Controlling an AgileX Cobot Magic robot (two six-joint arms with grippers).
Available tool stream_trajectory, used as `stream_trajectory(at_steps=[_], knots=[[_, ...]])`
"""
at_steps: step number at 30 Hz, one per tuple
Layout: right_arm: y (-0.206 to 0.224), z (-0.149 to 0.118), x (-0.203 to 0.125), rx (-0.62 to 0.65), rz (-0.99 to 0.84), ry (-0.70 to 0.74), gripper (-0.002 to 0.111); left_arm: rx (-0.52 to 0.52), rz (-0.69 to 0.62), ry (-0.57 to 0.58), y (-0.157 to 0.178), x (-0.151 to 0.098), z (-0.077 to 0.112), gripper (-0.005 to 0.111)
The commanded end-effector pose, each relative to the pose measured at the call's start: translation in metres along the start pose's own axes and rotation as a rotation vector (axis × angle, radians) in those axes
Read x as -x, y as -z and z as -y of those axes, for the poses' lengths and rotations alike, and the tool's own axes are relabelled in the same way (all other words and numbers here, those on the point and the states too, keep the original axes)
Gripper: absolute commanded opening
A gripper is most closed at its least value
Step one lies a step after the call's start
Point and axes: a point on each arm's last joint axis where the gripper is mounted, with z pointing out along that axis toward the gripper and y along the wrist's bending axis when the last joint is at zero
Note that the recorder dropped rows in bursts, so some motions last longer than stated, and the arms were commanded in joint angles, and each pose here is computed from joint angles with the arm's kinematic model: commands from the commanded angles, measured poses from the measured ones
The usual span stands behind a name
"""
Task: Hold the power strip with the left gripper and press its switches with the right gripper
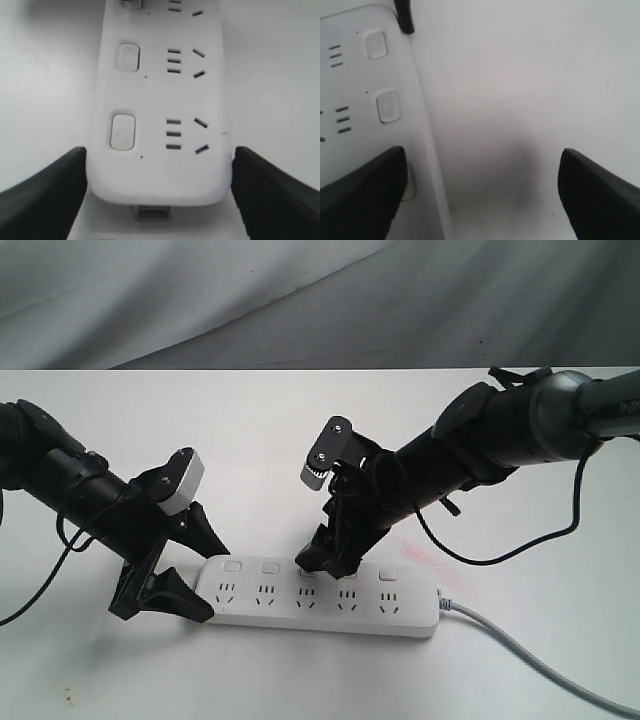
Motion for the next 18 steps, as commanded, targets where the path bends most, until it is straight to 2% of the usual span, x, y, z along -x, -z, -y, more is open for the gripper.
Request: stream_trajectory(at_steps=[1, 6, 13, 18], knots=[[-0.017, 0.000, -0.021, 0.007, -0.087, 0.035, 0.076, 0.003, 0.004, -0.002, -0.001, 0.000, -0.001, 0.047], [-0.012, -0.001, -0.017, -0.004, -0.067, 0.026, 0.076, 0.003, 0.004, -0.002, -0.001, 0.000, -0.001, 0.047], [0.047, 0.004, 0.019, -0.118, 0.099, 0.060, 0.076, 0.003, 0.004, -0.002, -0.001, 0.000, -0.001, 0.047], [0.063, 0.012, 0.016, -0.142, 0.099, 0.056, 0.076, 0.003, 0.004, -0.002, -0.001, 0.000, -0.001, 0.047]])
